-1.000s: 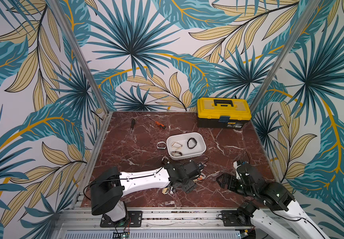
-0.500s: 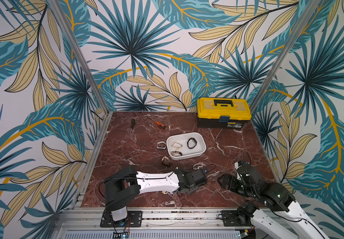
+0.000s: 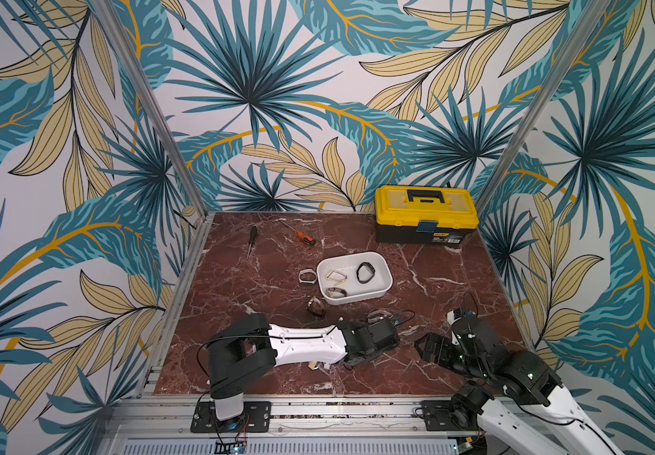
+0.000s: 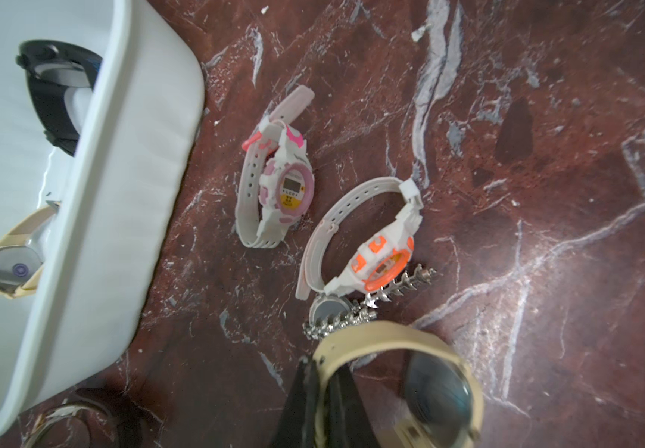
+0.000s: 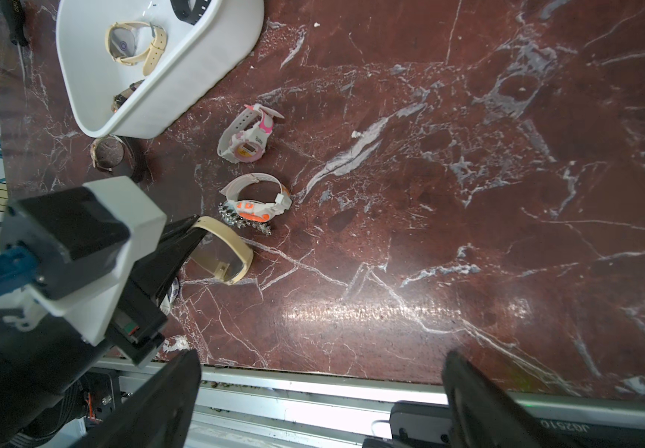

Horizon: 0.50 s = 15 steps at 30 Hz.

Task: Put the watch into the storage box
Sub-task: Pick up the watch at the center of the board.

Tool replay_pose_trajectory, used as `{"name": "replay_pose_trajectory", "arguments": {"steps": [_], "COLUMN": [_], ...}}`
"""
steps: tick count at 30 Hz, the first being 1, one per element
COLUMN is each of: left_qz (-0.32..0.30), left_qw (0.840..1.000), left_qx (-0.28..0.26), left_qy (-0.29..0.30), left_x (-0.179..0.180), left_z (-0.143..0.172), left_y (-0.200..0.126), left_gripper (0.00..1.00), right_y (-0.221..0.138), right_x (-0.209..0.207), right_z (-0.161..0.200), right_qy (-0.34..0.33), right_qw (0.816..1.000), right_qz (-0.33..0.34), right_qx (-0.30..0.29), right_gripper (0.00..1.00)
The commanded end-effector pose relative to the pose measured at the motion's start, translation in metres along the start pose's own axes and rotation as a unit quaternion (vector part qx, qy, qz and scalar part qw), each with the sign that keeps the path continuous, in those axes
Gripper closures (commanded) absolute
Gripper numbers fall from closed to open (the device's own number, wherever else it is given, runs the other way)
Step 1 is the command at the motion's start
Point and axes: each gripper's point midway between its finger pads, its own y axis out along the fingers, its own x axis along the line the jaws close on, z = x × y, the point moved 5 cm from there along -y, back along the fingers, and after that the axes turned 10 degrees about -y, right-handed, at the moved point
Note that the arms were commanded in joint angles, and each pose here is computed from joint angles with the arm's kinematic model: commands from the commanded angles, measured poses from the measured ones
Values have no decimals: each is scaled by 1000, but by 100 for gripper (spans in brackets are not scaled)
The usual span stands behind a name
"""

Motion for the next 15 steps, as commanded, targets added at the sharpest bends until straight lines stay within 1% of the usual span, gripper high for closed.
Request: {"name": "replay_pose_trajectory", "arguments": {"steps": [1, 3, 5, 8, 11, 15], "left_qz": [17, 20, 34, 73, 124, 161], "left_qw": [1000, 1000, 999, 994, 982, 962], "left_qx": [-14, -12, -15, -13, -22, -34], "left_qy": [-5, -11, -30, -82, -144, -217], "left_x": [-5, -4, 0, 13, 29, 58], "left_z": [-15, -15, -18, -26, -39, -61], "left_y": [-5, -7, -12, -21, -35, -53], "left_gripper": [93, 94, 95, 95, 95, 95], "right_y": [6, 6, 6, 4, 0, -8], "right_x": [-5, -4, -1, 8, 13, 18], "right_z": [4, 4, 3, 1, -1, -6], "right_qy": [1, 2, 0, -15, -29, -38], "right_qw": [1000, 1000, 1000, 999, 998, 996], "right_qz": [17, 15, 4, -28, -47, -72], "right_qx": [8, 9, 8, 7, -2, -27], "right_gripper": [0, 0, 0, 0, 1, 0]}}
